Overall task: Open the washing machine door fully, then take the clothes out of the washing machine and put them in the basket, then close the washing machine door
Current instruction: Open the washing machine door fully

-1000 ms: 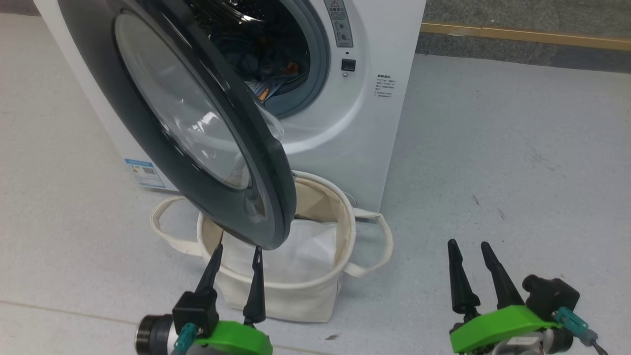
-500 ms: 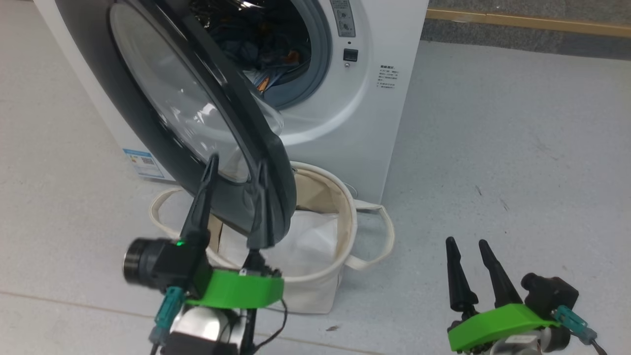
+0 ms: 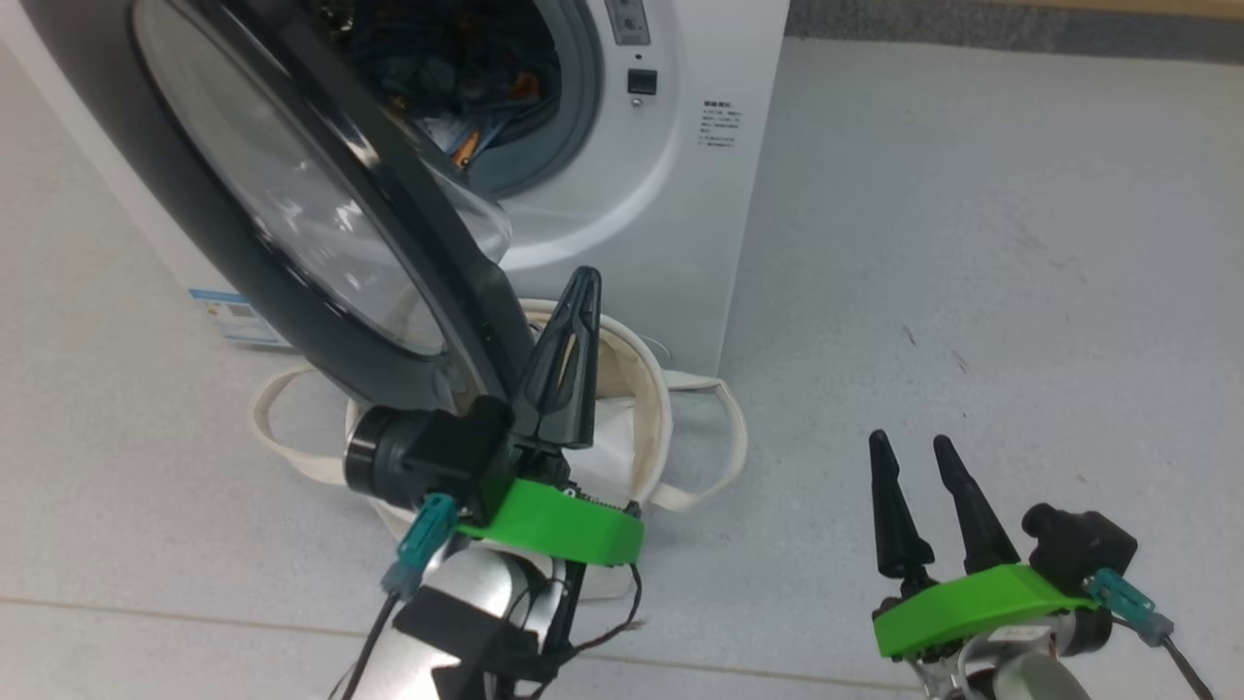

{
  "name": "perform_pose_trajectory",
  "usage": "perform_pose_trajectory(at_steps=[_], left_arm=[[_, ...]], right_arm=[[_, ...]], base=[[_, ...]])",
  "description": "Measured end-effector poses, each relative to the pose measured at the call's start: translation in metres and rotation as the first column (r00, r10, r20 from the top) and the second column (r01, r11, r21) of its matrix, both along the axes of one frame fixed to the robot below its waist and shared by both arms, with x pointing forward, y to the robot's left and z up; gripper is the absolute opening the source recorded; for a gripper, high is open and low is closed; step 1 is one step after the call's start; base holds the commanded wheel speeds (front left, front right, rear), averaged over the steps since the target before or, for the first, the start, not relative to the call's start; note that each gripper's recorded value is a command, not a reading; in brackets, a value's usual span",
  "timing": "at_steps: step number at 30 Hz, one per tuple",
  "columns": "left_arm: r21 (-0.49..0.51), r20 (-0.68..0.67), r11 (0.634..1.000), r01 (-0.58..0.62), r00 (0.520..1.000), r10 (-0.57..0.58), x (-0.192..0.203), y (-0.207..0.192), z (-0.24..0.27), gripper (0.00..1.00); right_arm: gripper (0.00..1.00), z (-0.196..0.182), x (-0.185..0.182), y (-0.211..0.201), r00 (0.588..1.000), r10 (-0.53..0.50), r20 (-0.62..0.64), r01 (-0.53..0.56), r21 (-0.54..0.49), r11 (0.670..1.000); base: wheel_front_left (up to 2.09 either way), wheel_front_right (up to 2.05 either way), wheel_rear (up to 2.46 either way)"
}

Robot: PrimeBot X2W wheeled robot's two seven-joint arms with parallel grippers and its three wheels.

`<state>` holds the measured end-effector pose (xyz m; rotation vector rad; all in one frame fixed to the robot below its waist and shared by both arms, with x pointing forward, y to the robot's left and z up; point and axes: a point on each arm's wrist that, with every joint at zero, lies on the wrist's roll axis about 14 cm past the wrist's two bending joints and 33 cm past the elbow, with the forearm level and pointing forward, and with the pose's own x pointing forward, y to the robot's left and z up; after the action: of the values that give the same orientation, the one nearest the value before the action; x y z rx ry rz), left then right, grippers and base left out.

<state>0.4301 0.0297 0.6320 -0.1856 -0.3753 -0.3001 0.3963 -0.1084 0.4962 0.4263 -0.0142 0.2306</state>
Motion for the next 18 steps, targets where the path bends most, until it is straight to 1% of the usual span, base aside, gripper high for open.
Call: perform_pose_trajectory(at_steps=[3,7,10,14,18], left_arm=[[0.004,-0.057,1.000,0.028,0.998,-0.027,0.007,-0.010,-0.016,0.00],[0.021,-0.118,0.999,0.029,0.993,-0.026,0.017,-0.015,-0.035,0.00],[0.057,-0.174,0.998,-0.007,0.985,0.017,0.027,-0.009,-0.053,0.00],[0.128,-0.229,0.991,-0.037,0.971,0.066,0.036,-0.003,-0.077,0.00],[0.152,-0.270,0.986,-0.070,0.957,0.109,0.039,0.007,-0.090,0.00]], right_arm=[[1.00,-0.003,0.002,-0.004,1.000,-0.011,-0.007,0.011,0.001,1.000],[1.00,-0.008,0.002,-0.007,1.000,-0.020,-0.023,0.020,0.006,1.000],[1.00,-0.009,0.004,-0.007,0.999,-0.022,-0.026,0.022,0.006,1.000],[1.00,-0.005,0.009,-0.006,1.000,-0.020,-0.013,0.020,0.007,1.000],[1.00,-0.003,0.010,-0.004,1.000,-0.014,-0.009,0.014,0.008,1.000]], base=[[0.00,0.00,0.00],[0.00,0.00,0.00],[0.00,0.00,0.00],[0.00,0.00,0.00],[0.00,0.00,0.00]])
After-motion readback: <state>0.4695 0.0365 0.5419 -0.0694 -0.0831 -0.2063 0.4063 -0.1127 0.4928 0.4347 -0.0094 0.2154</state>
